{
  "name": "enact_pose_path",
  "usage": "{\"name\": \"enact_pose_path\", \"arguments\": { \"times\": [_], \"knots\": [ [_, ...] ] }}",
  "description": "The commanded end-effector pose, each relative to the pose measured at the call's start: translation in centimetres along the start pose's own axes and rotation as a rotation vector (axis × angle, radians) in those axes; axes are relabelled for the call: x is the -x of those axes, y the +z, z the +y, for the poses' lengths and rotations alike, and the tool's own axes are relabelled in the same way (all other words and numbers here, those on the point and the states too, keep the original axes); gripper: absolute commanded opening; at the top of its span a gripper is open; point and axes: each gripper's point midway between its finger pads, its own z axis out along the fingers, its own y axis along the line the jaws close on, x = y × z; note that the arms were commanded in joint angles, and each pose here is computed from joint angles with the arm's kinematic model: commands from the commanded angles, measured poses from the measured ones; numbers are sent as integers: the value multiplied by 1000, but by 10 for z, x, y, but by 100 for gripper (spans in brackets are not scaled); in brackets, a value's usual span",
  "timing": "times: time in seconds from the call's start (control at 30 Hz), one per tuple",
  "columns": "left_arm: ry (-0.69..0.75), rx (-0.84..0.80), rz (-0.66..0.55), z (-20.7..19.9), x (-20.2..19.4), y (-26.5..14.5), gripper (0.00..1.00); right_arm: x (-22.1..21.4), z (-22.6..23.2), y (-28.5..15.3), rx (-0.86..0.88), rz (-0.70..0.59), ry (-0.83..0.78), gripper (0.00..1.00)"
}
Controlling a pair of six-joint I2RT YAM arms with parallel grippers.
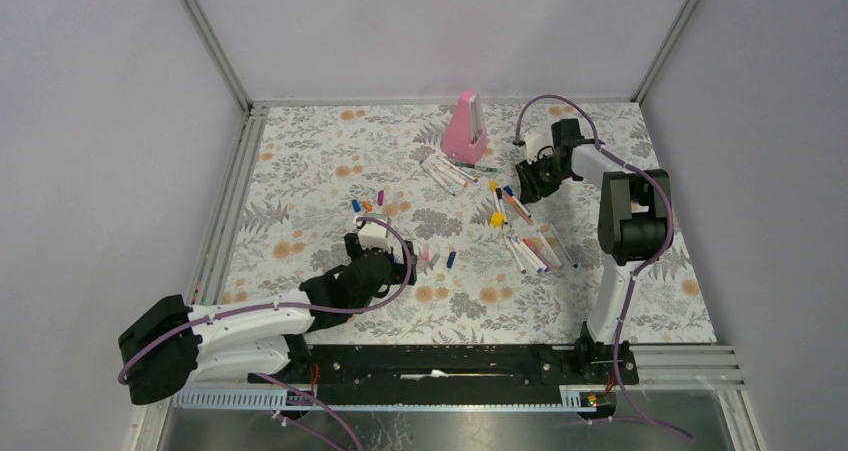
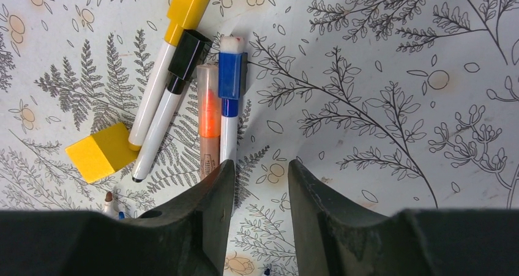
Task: Open the pen caps
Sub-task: Pick up the pen from the center of the board.
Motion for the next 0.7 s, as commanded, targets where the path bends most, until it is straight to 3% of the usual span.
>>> {"name": "enact_pose_path", "arguments": {
  "times": [0.0,0.67],
  "knots": [
    [-41,-30,-40,-9,14,0,99,26,6,-11,14,-72,1,45],
    [-40,-30,-35,-9,14,2,99,9,9,3,47,-18,23,43]
  ]
}}
